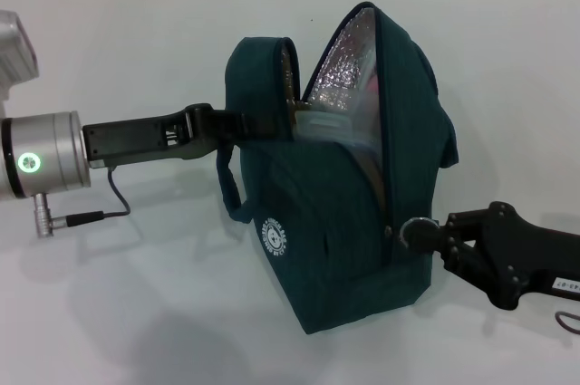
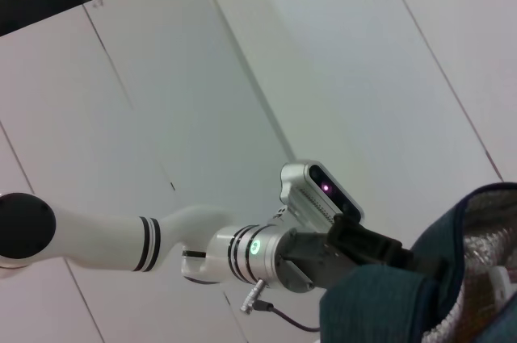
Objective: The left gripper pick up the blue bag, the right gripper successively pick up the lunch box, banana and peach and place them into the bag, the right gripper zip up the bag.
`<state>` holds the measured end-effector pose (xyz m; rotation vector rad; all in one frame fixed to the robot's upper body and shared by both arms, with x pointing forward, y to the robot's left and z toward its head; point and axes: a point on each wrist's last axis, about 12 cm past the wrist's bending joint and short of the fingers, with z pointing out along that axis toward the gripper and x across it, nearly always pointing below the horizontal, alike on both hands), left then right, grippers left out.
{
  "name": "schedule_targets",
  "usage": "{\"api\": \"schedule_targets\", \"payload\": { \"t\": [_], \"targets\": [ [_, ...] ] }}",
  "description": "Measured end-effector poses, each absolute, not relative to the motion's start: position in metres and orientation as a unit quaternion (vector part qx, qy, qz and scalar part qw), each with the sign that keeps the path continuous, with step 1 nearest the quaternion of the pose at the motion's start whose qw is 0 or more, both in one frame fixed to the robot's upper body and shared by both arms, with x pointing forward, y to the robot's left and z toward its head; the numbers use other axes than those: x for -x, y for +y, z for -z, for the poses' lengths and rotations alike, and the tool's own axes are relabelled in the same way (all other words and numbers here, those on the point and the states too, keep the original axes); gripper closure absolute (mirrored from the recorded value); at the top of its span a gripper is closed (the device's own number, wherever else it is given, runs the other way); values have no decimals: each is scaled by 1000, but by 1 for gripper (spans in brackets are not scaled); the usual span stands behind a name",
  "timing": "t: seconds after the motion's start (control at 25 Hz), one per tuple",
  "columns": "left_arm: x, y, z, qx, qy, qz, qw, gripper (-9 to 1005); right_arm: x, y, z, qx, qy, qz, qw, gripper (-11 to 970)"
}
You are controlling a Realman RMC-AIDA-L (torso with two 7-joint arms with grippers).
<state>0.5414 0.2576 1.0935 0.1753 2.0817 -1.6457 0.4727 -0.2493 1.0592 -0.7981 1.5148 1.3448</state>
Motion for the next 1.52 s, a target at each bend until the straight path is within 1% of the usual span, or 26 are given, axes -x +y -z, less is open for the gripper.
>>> {"api": "schedule_targets", "payload": {
  "t": [0.48, 0.52, 0.64, 1.2, 1.44, 1.52],
  "targets": [
    [-538, 259, -1091, -65, 760, 601, 240, 961, -483, -245, -1066, 324, 603, -542, 488, 938],
    [-538, 259, -1090, -66, 760, 601, 241, 961, -485, -244, -1069, 323, 593, -540, 503, 938],
    [-538, 259, -1090, -67, 759, 600, 242, 961, -488, -242, -1072, 325, 584, -539, 512, 938],
    [-536, 258, -1089, -84, 754, 598, 260, 949, -499, -231, -1080, 337, 568, -544, 518, 936],
    [-531, 263, -1087, -81, 745, 599, 283, 889, -501, -228, -1083, 339, 561, -545, 523, 936],
    [-529, 265, -1087, -85, 736, 602, 300, 852, -501, -228, -1083, 339, 561, -545, 523, 935]
  ]
}}
